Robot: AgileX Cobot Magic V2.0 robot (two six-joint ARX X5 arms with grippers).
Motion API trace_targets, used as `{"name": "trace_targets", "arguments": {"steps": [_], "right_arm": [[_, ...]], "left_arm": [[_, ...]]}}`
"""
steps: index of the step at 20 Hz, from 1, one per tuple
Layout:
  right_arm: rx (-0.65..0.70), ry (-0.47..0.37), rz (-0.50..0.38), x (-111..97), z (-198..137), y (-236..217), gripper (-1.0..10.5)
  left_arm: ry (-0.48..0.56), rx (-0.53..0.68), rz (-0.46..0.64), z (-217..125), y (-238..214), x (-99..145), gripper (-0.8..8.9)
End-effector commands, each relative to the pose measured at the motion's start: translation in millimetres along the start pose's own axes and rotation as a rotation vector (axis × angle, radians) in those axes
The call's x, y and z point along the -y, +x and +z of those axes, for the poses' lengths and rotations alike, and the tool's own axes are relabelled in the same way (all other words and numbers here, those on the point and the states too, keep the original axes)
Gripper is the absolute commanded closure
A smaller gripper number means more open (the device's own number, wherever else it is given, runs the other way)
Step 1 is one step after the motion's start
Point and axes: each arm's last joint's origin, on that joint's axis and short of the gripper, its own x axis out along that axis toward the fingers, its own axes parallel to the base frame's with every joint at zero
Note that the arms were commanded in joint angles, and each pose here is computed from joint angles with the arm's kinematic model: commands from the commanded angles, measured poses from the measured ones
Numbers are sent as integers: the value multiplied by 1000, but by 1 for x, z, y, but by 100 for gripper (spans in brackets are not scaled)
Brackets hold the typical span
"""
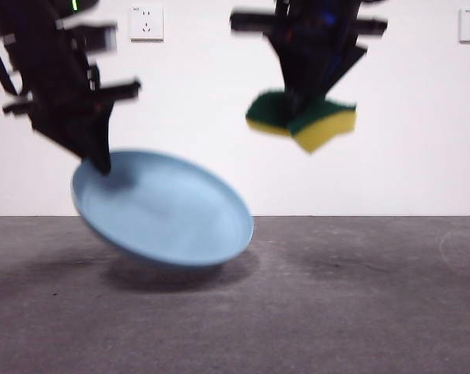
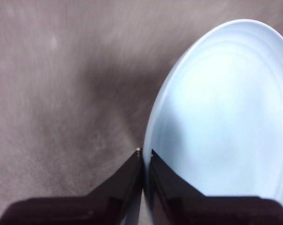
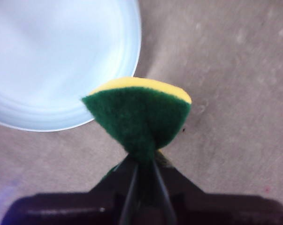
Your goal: Pick up the plate,pick up the cloth,clean the plate with the cloth
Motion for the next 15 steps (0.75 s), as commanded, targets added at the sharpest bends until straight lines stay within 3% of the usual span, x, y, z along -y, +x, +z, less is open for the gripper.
{"name": "trace_targets", "arguments": {"steps": [1, 7, 8, 10, 11, 15], "right_arm": [[28, 22, -2, 3, -1, -9, 963], [119, 55, 1, 13, -5, -41, 963], [129, 60, 1, 15, -5, -44, 963], [134, 73, -7, 20, -6, -46, 963], [132, 79, -11, 22, -6, -45, 963], [132, 144, -39, 36, -1, -33, 963]], "left_arm": [[2, -43, 9, -4, 23, -5, 822], [-12, -170, 23, -21, 80, -12, 809], [-14, -193, 23, -24, 84, -12, 726], [-20, -211, 26, -26, 84, -13, 406], [-33, -214, 27, -26, 83, -13, 369], [-97, -202, 31, -23, 68, -12, 373]]}}
